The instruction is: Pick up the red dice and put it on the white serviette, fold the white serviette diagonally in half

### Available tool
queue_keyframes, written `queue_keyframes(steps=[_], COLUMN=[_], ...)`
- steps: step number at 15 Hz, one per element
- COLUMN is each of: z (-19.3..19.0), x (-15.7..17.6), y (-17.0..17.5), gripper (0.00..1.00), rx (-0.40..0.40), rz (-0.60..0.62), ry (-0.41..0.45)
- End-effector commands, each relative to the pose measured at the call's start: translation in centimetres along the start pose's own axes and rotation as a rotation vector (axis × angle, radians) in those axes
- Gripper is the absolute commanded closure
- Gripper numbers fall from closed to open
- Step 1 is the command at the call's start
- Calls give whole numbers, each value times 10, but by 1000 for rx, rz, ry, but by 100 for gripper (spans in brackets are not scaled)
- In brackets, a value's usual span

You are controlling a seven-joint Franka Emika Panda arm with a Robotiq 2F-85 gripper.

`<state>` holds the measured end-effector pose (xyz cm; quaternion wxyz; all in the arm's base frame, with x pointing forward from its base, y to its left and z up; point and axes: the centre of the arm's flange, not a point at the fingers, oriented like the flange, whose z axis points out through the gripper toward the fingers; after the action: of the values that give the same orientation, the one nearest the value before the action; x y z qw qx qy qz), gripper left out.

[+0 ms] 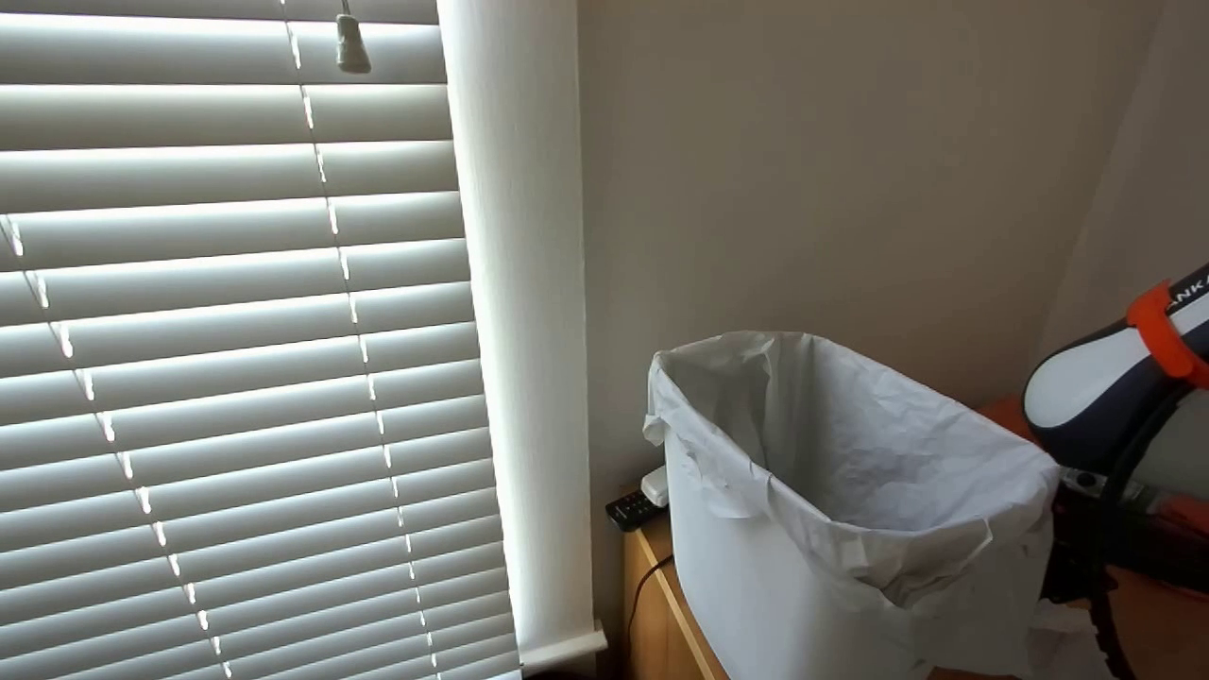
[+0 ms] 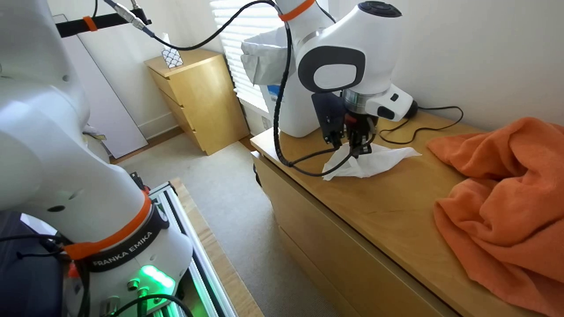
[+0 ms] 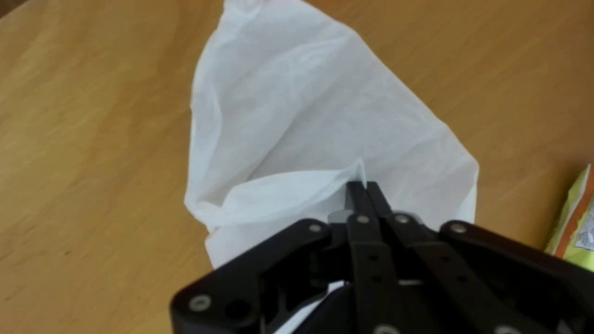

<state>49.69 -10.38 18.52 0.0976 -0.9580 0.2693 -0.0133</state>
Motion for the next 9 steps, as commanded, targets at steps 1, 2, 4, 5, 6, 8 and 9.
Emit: queue_keyframes(steps=[1,2,4,5,6,8,9], z=[5,4,0,-2,-5,-13,-17], x=[4,4,4,5,5,7,8], y=[4,4,5,5,5,5,4], gripper=[73,72,64,55,48,33,26], rx=[0,6,14,16,22,42,52], rz=[-1,-4,-3,-2,-1,-3,-5], ry=[-19,-20,-17,-12,-7,4,10])
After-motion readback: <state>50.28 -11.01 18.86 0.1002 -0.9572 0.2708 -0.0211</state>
